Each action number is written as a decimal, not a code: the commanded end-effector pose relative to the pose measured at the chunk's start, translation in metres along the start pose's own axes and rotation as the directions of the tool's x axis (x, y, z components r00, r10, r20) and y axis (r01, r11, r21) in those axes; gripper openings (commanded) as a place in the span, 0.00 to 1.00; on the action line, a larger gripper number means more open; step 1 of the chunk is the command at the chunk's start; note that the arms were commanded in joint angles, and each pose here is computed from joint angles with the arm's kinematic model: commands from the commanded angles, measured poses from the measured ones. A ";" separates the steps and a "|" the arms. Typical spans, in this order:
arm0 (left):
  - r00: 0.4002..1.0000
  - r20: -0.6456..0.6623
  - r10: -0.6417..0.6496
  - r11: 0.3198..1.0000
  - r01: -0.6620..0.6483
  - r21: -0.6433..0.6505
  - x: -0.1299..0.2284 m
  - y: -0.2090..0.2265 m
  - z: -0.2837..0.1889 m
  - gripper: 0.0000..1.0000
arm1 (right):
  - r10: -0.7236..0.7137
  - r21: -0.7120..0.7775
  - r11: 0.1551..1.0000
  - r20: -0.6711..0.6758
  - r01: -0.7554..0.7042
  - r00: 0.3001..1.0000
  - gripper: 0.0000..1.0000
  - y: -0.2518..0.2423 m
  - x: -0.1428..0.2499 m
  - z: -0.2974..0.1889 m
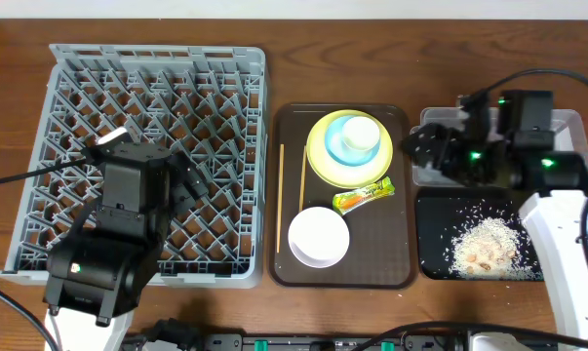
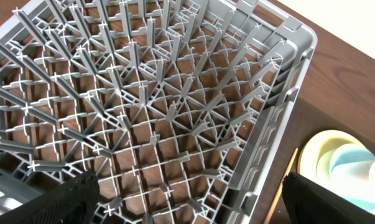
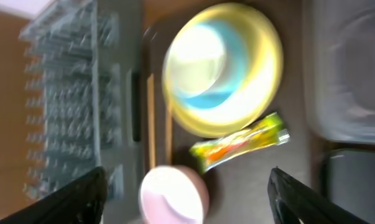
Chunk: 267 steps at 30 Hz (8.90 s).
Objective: Sort waste into correct bins and load items into the dishwasher
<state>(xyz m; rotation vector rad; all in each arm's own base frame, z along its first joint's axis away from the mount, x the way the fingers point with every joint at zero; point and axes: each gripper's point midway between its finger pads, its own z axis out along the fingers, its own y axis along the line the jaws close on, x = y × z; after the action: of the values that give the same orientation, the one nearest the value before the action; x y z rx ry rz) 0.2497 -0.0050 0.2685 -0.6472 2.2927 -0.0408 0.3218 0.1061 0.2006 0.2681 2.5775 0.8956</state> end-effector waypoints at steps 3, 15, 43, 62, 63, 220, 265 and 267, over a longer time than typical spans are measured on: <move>1.000 0.010 -0.005 1.000 0.005 0.001 -0.004 0.000 -0.003 0.95 | 0.068 0.135 0.989 -0.042 -0.062 0.997 0.64 0.008 0.036 0.030; 1.000 0.010 -0.005 1.000 0.005 0.001 -0.004 0.000 -0.003 0.95 | 0.174 0.434 0.858 0.259 -0.275 0.950 0.31 -0.033 0.091 0.080; 1.000 0.010 -0.005 1.000 0.005 0.001 -0.004 0.000 -0.003 0.95 | 0.191 0.516 0.808 0.225 -0.284 0.955 0.29 -0.090 0.123 0.153; 1.000 0.004 -0.002 1.000 0.002 -0.003 -0.004 0.000 -0.001 0.95 | 0.200 0.384 0.873 0.283 -0.302 0.938 0.36 -0.053 0.102 0.129; 1.000 0.004 -0.002 1.000 0.002 -0.004 -0.004 0.000 0.000 0.95 | 0.201 0.389 0.870 0.279 -0.302 0.939 0.36 -0.054 0.103 0.130; 0.748 -0.522 0.411 0.866 -0.141 0.480 0.165 -0.098 -0.003 0.35 | -0.229 0.570 0.805 0.553 -0.164 0.801 0.99 -0.129 0.119 -0.158; 0.553 -0.299 0.777 0.625 -0.628 0.463 0.302 -0.178 0.061 0.46 | -0.229 0.570 0.805 0.553 -0.164 0.801 0.99 -0.129 0.119 -0.158; 0.565 -0.323 0.759 0.649 -0.616 0.446 0.305 -0.176 0.065 0.45 | -0.229 0.570 0.805 0.553 -0.164 0.801 0.99 -0.129 0.119 -0.158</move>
<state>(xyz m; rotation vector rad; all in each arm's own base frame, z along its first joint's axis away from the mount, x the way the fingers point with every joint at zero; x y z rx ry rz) 0.1850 -0.2930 0.0678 0.5947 2.7866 -0.2184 0.1412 -0.0432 0.1949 0.5597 2.1525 -0.0774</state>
